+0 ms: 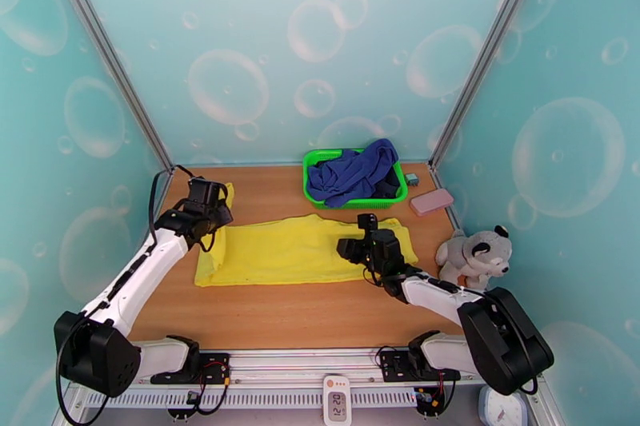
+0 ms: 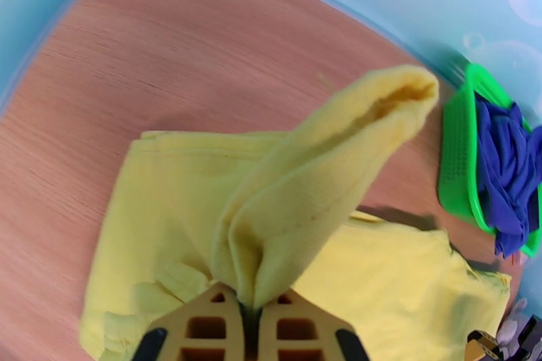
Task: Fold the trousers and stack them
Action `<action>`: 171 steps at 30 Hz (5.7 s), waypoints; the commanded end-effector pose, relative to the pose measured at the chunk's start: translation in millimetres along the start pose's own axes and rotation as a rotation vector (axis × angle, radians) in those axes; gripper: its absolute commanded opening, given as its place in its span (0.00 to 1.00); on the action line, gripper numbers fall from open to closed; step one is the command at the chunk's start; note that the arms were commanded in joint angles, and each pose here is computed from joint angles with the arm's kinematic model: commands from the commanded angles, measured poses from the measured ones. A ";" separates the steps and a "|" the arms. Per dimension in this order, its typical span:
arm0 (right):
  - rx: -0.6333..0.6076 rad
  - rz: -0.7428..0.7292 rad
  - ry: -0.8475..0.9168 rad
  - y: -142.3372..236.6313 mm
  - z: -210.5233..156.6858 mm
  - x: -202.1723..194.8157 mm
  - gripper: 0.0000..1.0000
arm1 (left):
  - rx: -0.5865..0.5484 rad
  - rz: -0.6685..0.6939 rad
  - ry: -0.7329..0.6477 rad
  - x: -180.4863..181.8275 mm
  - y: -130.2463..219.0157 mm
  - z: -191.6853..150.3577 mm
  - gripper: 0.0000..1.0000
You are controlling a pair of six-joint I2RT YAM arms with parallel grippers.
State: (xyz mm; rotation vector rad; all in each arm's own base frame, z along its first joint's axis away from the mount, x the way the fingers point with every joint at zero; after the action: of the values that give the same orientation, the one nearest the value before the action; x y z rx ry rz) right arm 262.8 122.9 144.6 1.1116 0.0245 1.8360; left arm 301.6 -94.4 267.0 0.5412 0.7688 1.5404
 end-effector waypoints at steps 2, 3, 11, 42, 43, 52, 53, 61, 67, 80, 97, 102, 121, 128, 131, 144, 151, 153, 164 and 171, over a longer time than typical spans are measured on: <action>-0.015 0.051 0.008 -0.9 6.5 4.5 0.44 | -0.005 -0.054 0.071 -43.9 -21.7 -8.8 0.00; -0.013 0.052 0.001 -0.8 5.5 3.1 0.44 | 0.005 -0.065 0.065 -54.1 -27.9 -11.9 0.00; 0.002 0.043 -0.013 3.6 0.5 -3.2 0.44 | 0.079 -0.126 -0.011 -117.3 -69.1 -34.3 0.00; 0.071 0.013 -0.040 -10.3 -3.8 -9.4 0.43 | 0.142 -0.375 -0.007 -78.7 -82.8 -115.0 0.66; 0.072 0.014 -0.040 -10.8 -3.8 -9.1 0.43 | 0.147 -0.386 -0.001 -78.3 -84.8 -116.6 0.67; 0.098 0.023 -0.048 -15.7 -13.5 -7.2 0.43 | 0.118 -0.524 -0.106 -108.0 -75.4 -110.9 0.69; 0.100 0.024 -0.051 -16.2 -14.5 -7.6 0.43 | 0.121 -0.538 -0.117 -110.6 -75.0 -110.3 0.69; 0.072 0.000 -0.057 -11.6 -11.1 -12.0 0.43 | 0.081 -1.005 -0.479 -154.6 -26.7 -114.0 0.67; -0.018 0.001 -0.029 0.7 -0.8 -6.6 0.43 | 0.079 -0.953 -0.667 -139.8 -20.1 -116.0 0.68; 0.190 0.176 0.037 -45.8 -24.5 42.6 0.42 | 0.118 -0.179 -0.156 30.1 -84.7 -85.7 0.70; 0.317 0.184 0.027 -82.9 -37.7 55.1 0.42 | 0.223 0.022 -0.235 58.5 -99.6 -83.4 0.70; 0.246 0.006 0.008 -85.8 -40.5 44.0 0.41 | 0.291 -0.019 -0.268 57.6 -114.9 -99.8 0.70; 0.298 -0.083 0.069 -107.3 -55.9 43.3 0.31 | 0.291 -0.020 -0.233 62.1 -114.5 -104.5 0.66; 0.304 -0.083 0.077 -107.9 -54.4 47.1 0.08 | 0.268 -0.033 -0.225 62.9 -110.9 -104.3 0.66; 0.299 -0.092 0.074 -107.5 -53.8 47.0 0.05 | 0.262 -0.023 -0.196 63.9 -108.7 -103.4 0.66; 0.241 -0.212 0.063 -94.7 -49.6 27.0 0.39 | 0.242 -0.034 -0.181 67.7 -104.0 -102.1 0.67; 0.262 -0.179 0.046 -94.7 -52.3 30.0 0.39 | 0.299 -0.064 -0.136 78.8 -118.9 -104.9 0.66; 0.247 -0.167 0.045 -89.8 -49.5 32.1 0.39 | 0.314 -0.088 -0.130 78.6 -122.2 -105.8 0.62; 0.167 -0.093 -0.009 -51.5 -16.6 28.0 0.39 | 0.376 -0.147 -0.119 85.6 -123.0 -108.0 0.00; 0.141 -0.152 -0.051 -26.1 -10.2 -7.9 0.44 | 0.356 0.078 -0.188 109.0 -71.6 -48.6 0.00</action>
State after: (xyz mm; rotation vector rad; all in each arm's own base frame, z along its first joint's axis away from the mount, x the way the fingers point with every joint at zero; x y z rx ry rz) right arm 286.4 144.3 136.2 1.1833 0.1564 1.7087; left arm 305.0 -15.1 133.5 0.8699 0.9392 1.2971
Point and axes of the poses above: each hand's point on the last joint's axis, 136 mm out from that joint toward the fingers, its own y axis back along the fingers, its own x axis along the line the jaws close on, z = x × y, the point moved 9 cm from there along y, back along the fingers, and after that the axes turned 13 degrees about -y, right-handed, at the moved point
